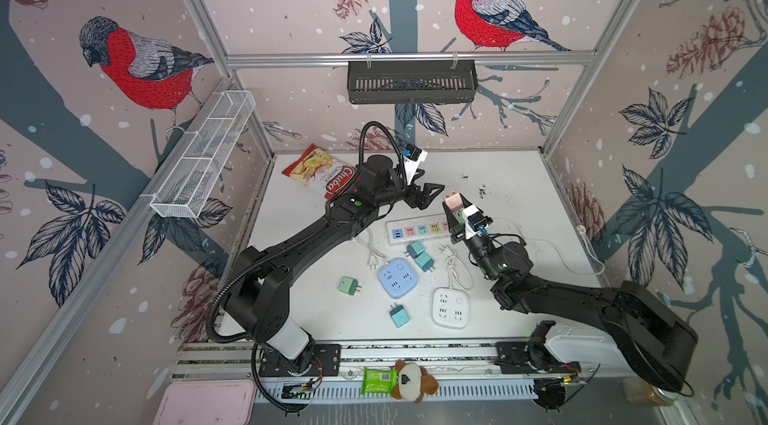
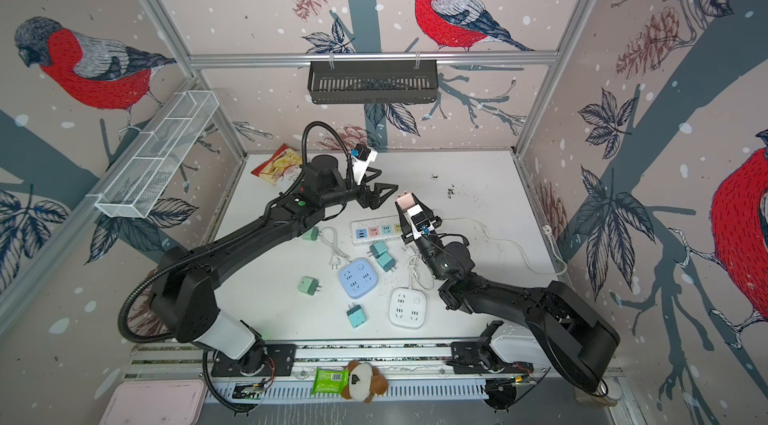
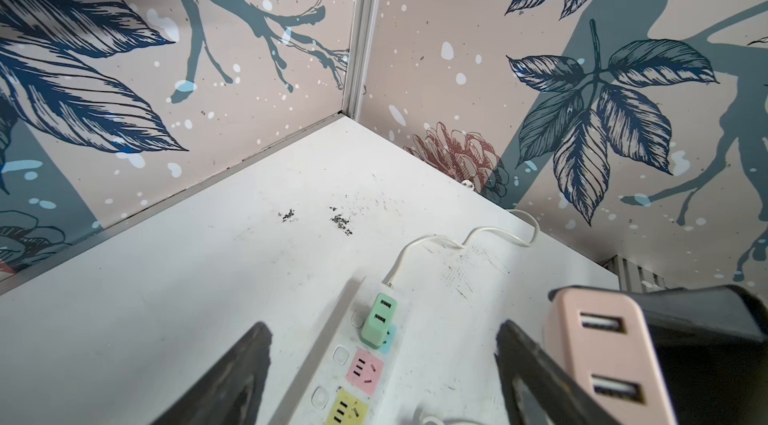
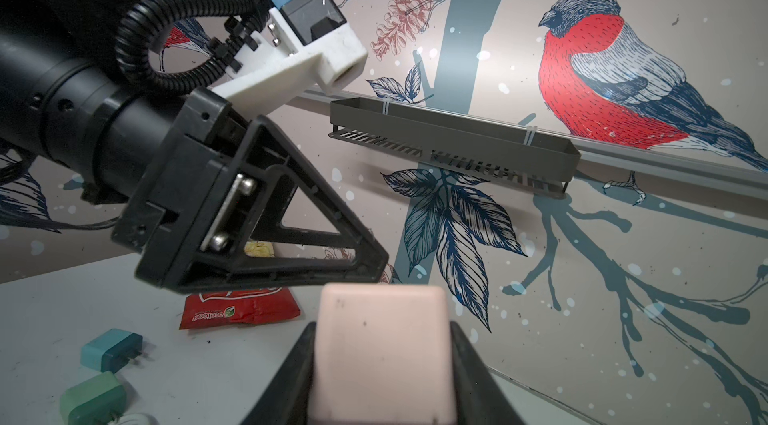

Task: Insert the plug
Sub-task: 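Lift the pink charger with the right gripper toward the left gripper, then close the left gripper on the pink charger held by the right gripper, then open the right gripper and withdraw it while the left gripper carries the pink charger, then position the pink charger above the socket beside the green charger with the left gripper, then lower the pink charger into the strip socket with the left gripper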

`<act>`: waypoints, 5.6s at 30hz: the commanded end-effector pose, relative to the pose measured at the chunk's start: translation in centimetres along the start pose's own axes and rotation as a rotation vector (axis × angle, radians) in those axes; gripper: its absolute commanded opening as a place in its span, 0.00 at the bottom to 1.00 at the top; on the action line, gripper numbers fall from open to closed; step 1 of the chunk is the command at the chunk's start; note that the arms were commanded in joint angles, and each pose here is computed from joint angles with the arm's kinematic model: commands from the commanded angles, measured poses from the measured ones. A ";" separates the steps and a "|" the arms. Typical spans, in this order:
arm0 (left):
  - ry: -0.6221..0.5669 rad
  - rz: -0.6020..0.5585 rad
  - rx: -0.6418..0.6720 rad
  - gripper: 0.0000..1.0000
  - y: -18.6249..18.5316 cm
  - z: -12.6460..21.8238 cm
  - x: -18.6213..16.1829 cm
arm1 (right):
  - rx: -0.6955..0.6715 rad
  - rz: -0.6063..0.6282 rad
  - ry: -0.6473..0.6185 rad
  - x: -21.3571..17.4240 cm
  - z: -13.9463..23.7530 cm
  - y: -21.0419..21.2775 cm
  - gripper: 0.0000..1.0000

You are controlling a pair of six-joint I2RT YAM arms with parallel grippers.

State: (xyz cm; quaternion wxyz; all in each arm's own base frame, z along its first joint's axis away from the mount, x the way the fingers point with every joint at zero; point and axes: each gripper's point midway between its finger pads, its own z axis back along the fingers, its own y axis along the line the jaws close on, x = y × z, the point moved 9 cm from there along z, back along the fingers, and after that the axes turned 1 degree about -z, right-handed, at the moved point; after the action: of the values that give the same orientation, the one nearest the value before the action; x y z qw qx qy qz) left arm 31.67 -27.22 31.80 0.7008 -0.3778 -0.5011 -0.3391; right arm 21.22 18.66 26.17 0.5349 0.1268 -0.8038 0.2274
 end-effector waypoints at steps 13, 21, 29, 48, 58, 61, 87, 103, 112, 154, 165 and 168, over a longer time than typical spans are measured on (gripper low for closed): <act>-0.086 -0.010 -0.164 0.86 -2.3 1.7 1.0 | -0.036 0.006 -0.044 0.4 -0.4 -0.2 0.00; -0.015 -0.028 -0.194 0.83 -3.0 0.1 0.6 | -0.035 -0.003 -0.083 1.3 -0.3 -0.4 0.00; 0.034 -0.070 -0.238 0.70 -4.5 -1.0 0.3 | -0.036 0.019 -0.086 1.4 -0.8 -0.3 0.00; 0.045 -0.073 -0.314 0.00 -4.2 -1.1 0.2 | 0.014 0.002 -0.047 2.5 -0.9 -0.3 0.54; 0.041 -0.109 -0.178 0.00 2.1 -1.2 -1.5 | -0.004 -0.028 -0.017 1.6 2.9 -1.3 0.92; 0.030 -0.207 -0.101 0.00 3.1 -1.9 -3.2 | -0.034 -0.050 0.018 1.0 3.3 -1.9 0.91; 0.233 -0.475 -0.216 0.00 1.9 -6.8 -10.2 | -0.692 -0.426 0.251 -8.9 7.0 -13.9 1.00; 0.208 -0.429 -0.223 0.00 2.1 -9.9 -12.1 | -0.662 -0.441 0.225 -8.9 7.2 -13.6 1.00; 0.206 -0.390 -0.237 0.00 2.6 -11.4 -13.9 | -0.648 -0.446 0.218 -9.0 7.0 -13.5 1.00; 0.261 -0.368 -0.240 0.00 3.0 -13.8 -16.1 | -0.639 -0.444 0.217 -9.0 7.1 -13.4 1.00; 0.232 -0.250 -0.229 0.00 2.6 -13.1 -15.2 | -0.638 -0.444 0.215 -9.0 7.0 -13.4 1.00; 0.189 -0.229 -0.286 0.00 2.1 -13.1 -15.3 | -0.639 -0.443 0.217 -9.0 7.1 -13.4 1.00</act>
State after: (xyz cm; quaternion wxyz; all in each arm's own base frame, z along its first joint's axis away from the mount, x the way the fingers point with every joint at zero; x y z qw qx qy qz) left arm 35.65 -35.76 12.94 0.6661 -0.3380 -0.4099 -0.5236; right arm 25.12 3.17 18.26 0.6748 0.0968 -0.7173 -0.1439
